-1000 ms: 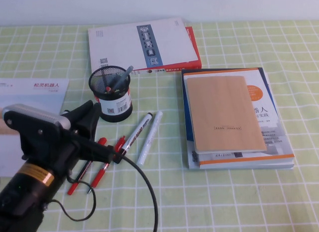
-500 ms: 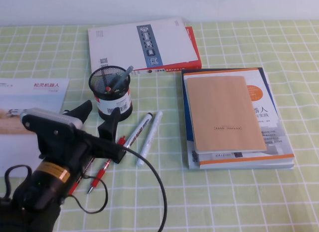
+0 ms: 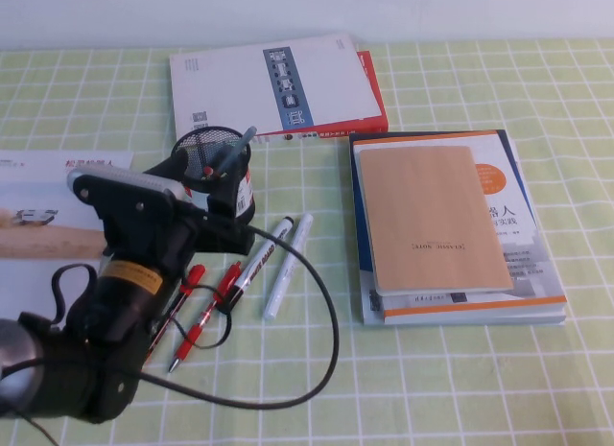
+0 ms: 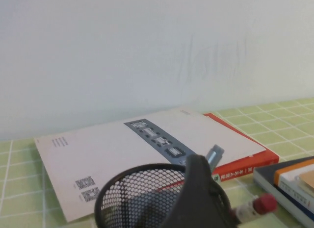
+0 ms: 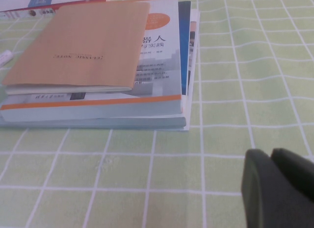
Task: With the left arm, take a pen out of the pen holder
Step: Pick up the pen from the pen holder, then place the pen on the table
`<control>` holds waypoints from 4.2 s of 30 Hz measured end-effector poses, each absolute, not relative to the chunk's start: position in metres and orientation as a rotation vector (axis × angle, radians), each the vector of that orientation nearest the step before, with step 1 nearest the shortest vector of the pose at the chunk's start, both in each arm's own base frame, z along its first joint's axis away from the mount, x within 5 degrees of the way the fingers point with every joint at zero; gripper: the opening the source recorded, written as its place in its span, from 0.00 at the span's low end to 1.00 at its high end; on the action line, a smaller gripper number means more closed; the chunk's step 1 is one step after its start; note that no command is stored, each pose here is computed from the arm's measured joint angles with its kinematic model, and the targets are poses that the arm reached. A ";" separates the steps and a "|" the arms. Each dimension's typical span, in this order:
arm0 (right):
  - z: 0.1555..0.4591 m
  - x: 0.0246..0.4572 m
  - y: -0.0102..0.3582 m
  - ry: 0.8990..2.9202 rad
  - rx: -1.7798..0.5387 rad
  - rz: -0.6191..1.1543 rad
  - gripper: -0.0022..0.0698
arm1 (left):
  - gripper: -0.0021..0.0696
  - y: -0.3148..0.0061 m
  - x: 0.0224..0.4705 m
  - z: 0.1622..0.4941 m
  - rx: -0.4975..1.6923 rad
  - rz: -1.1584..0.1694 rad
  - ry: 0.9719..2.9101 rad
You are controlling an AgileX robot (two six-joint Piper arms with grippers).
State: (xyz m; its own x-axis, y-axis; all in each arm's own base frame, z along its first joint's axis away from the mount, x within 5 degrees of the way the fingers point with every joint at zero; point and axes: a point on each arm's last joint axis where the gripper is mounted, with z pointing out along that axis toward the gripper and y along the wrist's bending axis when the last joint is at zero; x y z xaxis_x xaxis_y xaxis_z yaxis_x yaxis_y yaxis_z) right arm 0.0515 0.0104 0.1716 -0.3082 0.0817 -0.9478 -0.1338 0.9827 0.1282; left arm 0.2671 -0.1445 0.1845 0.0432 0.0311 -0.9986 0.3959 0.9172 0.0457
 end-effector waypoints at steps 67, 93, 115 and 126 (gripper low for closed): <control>0.172 0.052 0.010 1.872 -0.038 0.214 0.01 | 0.04 -0.151 0.300 0.172 0.379 -0.219 1.505; 0.172 0.052 0.010 1.872 -0.038 0.214 0.01 | 0.04 -0.136 0.266 0.266 0.391 -0.238 1.459; 0.172 0.052 0.010 1.872 -0.038 0.214 0.01 | 0.04 -0.108 0.183 0.314 0.516 -0.424 2.057; 0.172 0.052 0.010 1.872 -0.038 0.214 0.01 | 0.04 -0.112 0.181 0.315 0.605 -0.421 2.310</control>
State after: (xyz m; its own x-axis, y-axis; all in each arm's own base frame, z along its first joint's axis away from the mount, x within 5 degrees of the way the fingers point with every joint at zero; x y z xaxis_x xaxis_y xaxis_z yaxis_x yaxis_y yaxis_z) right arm 0.0515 0.0104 0.1716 -0.3082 0.0817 -0.9478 -0.1338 0.9827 0.1282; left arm 0.1811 -0.1124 0.3147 -0.6449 0.3032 -0.7016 0.5310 0.8379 -0.1260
